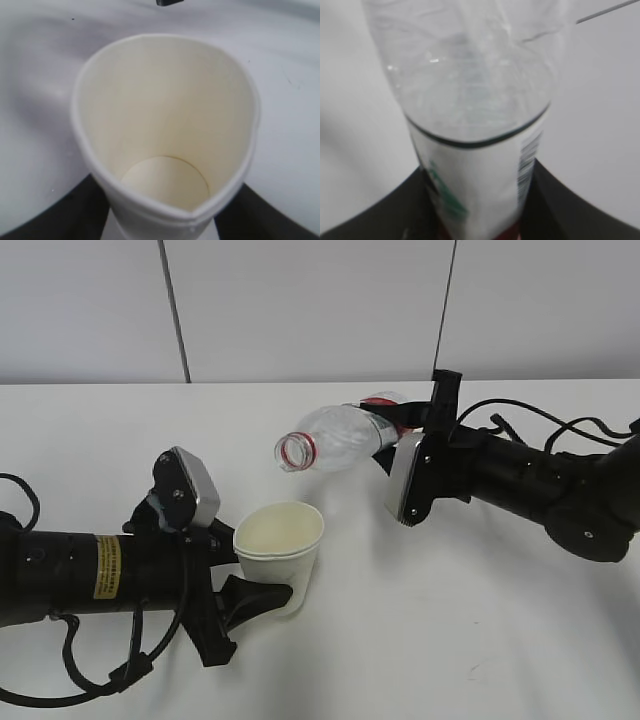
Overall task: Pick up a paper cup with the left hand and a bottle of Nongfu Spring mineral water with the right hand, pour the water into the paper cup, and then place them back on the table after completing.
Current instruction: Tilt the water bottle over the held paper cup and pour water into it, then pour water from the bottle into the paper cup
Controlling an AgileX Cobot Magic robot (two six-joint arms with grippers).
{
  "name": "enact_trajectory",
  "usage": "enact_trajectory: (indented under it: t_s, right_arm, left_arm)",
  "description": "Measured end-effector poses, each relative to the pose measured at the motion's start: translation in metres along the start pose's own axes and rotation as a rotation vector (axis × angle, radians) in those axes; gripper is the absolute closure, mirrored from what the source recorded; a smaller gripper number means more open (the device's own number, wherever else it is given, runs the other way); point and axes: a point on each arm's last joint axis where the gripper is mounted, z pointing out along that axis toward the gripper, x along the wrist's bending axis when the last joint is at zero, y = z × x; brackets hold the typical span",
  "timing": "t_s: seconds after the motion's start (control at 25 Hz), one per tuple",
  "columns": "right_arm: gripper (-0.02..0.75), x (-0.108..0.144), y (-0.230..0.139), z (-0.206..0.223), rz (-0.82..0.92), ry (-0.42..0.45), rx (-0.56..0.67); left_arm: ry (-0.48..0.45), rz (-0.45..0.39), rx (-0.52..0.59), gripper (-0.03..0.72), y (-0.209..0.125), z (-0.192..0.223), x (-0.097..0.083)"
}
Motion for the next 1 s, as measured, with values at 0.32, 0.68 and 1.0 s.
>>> enact_trajectory:
  t_s: [0.32,0.68,1.0]
  right_arm:
    - [0.439,-0.0042,-0.0013,-0.0001,-0.058,-0.046,0.016]
    - [0.440,-0.0042,-0.0013,-0.0001,-0.133,-0.045,0.017]
    - [0.444,-0.0043,-0.0014,-0.0001,-0.217,-0.045,0.021]
  left_arm:
    - [0.002,-0.003,-0.003,0.295,0.0003,0.0000,0.0002]
    - [-0.019,-0.003,-0.056,0.295,0.0051,-0.0002,-0.0018]
    - [-0.019,-0.003,-0.056,0.295,0.0051,-0.0002,-0.0018]
